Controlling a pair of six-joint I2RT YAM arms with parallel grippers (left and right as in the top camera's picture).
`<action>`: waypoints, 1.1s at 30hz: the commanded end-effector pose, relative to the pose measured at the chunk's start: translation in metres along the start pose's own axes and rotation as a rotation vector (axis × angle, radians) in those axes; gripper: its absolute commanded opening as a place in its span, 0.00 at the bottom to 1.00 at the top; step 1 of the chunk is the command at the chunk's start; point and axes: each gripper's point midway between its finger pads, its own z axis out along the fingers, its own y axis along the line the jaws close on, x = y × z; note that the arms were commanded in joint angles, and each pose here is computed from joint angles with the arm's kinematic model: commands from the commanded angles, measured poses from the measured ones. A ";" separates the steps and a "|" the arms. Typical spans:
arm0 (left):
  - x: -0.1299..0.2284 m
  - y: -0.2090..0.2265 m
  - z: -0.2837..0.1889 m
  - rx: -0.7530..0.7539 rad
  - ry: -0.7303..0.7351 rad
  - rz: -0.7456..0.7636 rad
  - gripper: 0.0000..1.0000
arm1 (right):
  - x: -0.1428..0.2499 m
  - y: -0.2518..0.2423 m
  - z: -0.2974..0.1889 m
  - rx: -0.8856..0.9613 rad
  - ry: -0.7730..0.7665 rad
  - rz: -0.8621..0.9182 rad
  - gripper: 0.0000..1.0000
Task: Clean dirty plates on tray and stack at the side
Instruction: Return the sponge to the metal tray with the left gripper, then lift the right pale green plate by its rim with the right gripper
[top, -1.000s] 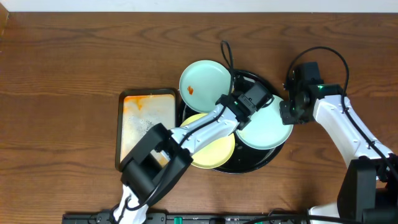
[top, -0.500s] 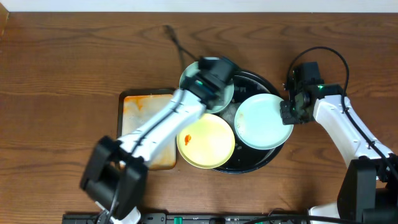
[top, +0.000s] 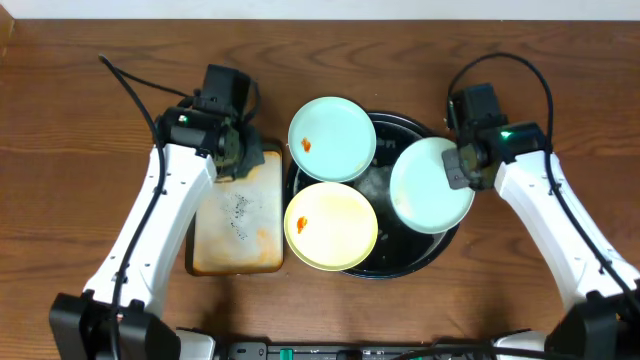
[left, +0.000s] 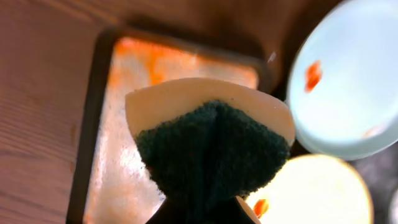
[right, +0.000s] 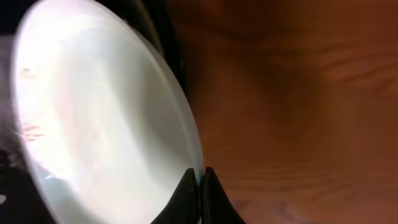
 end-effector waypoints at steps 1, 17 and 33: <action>0.024 0.008 0.021 0.045 0.109 0.103 0.08 | -0.015 -0.010 -0.022 0.116 -0.066 -0.017 0.01; 0.032 0.057 0.045 -0.005 0.161 -0.052 0.17 | -0.036 0.010 -0.083 0.546 -0.235 -0.300 0.01; 0.032 0.057 0.045 -0.006 0.160 -0.051 0.60 | -0.039 0.022 -0.103 0.638 -0.297 -0.365 0.01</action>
